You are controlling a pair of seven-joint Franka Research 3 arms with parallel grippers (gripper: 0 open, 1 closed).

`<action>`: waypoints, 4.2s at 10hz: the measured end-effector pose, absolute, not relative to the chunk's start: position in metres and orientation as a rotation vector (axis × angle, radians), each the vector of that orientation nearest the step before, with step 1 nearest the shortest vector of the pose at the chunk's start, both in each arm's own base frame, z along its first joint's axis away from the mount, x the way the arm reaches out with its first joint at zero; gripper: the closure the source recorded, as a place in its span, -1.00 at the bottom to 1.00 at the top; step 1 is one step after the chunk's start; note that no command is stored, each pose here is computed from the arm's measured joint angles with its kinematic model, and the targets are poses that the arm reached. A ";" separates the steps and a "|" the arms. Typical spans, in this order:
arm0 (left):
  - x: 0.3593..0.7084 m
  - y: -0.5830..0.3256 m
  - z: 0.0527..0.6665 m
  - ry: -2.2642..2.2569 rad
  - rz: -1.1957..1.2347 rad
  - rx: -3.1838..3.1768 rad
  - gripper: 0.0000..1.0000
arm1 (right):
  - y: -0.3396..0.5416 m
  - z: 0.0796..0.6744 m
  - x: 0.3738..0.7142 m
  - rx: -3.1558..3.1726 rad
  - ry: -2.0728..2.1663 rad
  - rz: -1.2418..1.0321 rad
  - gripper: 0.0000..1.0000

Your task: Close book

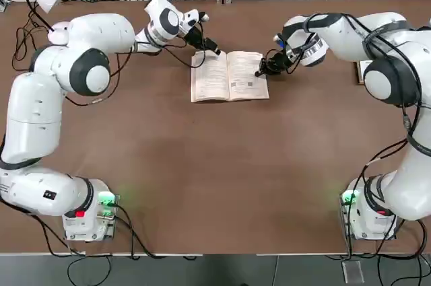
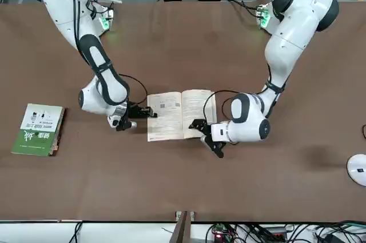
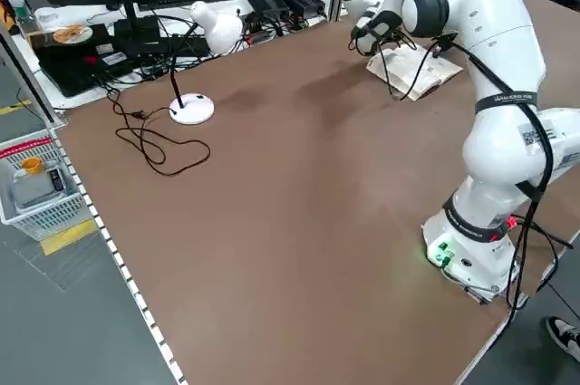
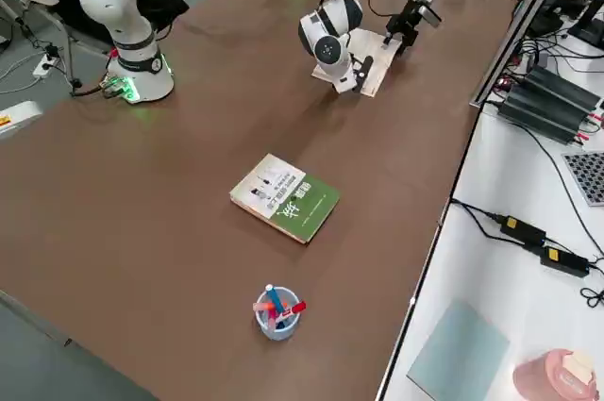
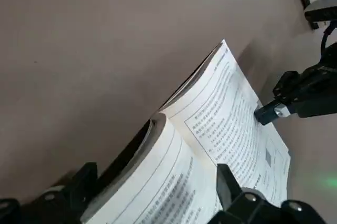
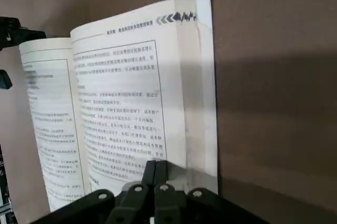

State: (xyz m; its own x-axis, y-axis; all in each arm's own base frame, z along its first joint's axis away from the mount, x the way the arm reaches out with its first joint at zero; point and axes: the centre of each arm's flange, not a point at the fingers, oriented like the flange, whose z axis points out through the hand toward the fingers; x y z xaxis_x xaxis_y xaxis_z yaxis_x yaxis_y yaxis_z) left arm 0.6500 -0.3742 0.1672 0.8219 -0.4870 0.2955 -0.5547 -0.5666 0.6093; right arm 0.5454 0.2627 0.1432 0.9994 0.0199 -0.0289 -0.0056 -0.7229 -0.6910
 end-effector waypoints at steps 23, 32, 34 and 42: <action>0.646 -0.376 0.162 -0.781 0.030 2.163 -0.95 | 0.261 0.143 0.546 -2.379 -0.006 0.042 0.97; 0.649 -0.373 0.181 -0.654 -0.082 2.096 -0.95 | 0.259 0.143 0.547 -2.380 -0.004 0.040 0.97; 0.652 -0.369 0.188 -0.622 -0.106 2.093 -0.95 | 0.259 0.143 0.547 -2.380 -0.003 0.040 0.97; 0.650 -0.378 0.209 -0.532 -0.144 2.056 -0.95 | 0.259 0.143 0.547 -2.380 -0.003 0.039 0.97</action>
State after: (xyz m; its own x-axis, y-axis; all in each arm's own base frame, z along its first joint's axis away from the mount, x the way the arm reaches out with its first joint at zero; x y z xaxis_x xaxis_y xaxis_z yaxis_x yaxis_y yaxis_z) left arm 0.6502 -0.3783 0.2092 0.8975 -0.4267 0.1118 -0.3115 -0.4338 0.8454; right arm 0.5472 0.2591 0.1433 0.9995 0.0136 -0.0277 -0.0093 -0.7242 -0.6896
